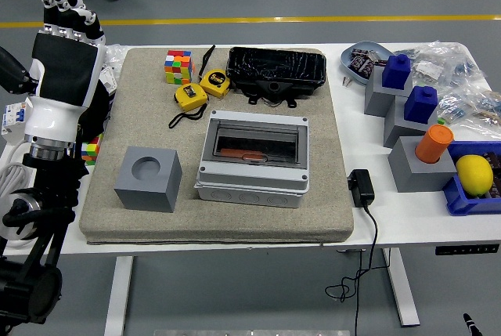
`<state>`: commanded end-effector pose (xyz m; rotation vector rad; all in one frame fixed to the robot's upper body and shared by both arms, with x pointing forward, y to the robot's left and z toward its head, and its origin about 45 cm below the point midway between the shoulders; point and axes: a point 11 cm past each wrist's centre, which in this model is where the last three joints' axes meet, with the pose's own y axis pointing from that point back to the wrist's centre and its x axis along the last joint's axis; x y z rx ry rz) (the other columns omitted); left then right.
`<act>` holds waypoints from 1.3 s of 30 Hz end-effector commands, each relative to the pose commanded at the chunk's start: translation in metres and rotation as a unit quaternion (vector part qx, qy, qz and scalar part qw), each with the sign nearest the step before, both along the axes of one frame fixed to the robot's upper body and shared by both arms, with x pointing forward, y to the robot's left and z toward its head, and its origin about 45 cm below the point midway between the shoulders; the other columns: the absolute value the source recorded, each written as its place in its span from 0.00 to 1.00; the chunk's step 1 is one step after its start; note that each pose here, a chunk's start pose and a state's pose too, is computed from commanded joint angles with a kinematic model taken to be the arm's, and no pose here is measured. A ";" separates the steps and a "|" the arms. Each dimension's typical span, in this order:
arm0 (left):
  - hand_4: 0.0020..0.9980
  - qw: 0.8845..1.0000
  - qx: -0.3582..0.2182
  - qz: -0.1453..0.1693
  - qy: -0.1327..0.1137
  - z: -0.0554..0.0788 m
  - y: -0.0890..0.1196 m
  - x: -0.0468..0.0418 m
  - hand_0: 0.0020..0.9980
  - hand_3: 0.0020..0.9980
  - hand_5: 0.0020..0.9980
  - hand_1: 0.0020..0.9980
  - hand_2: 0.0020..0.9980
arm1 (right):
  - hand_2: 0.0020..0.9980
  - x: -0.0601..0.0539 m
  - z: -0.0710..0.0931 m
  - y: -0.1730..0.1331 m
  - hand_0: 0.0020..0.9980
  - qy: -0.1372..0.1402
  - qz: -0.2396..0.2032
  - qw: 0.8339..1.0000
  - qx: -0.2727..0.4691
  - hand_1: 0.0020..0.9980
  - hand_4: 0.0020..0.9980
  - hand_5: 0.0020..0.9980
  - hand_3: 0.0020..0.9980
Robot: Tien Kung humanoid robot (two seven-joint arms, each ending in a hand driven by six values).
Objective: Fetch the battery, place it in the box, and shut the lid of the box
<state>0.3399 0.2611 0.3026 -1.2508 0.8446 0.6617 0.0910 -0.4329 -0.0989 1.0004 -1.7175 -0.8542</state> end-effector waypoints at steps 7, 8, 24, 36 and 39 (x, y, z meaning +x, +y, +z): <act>1.00 0.984 0.108 0.132 0.041 -0.009 0.034 0.0067 0.86 0.79 1.00 0.86 0.81 | 0.78 -0.002 -0.001 0.001 0.86 0.003 0.001 1.000 0.001 0.83 1.00 1.00 0.79; 1.00 0.980 0.129 0.147 0.046 -0.009 0.037 0.0067 0.86 0.79 1.00 0.86 0.81 | 0.78 -0.002 -0.001 0.001 0.86 0.003 0.001 1.000 0.001 0.83 1.00 1.00 0.79; 1.00 0.799 0.434 0.360 0.210 -0.049 0.087 0.0076 0.89 0.81 1.00 0.88 0.83 | 0.78 0.000 0.000 0.000 0.85 -0.001 -0.001 1.000 0.001 0.83 1.00 1.00 0.79; 0.82 0.613 0.566 0.521 0.179 -0.042 0.112 -0.0158 0.69 0.67 0.90 0.71 0.67 | 0.78 -0.004 -0.001 -0.001 0.85 0.005 0.000 1.000 0.001 0.83 1.00 1.00 0.79; 0.82 0.568 0.603 0.535 0.166 -0.043 0.111 -0.0207 0.69 0.67 0.90 0.71 0.67 | 0.78 -0.005 -0.001 0.001 0.85 0.005 0.000 1.000 0.002 0.83 1.00 1.00 0.79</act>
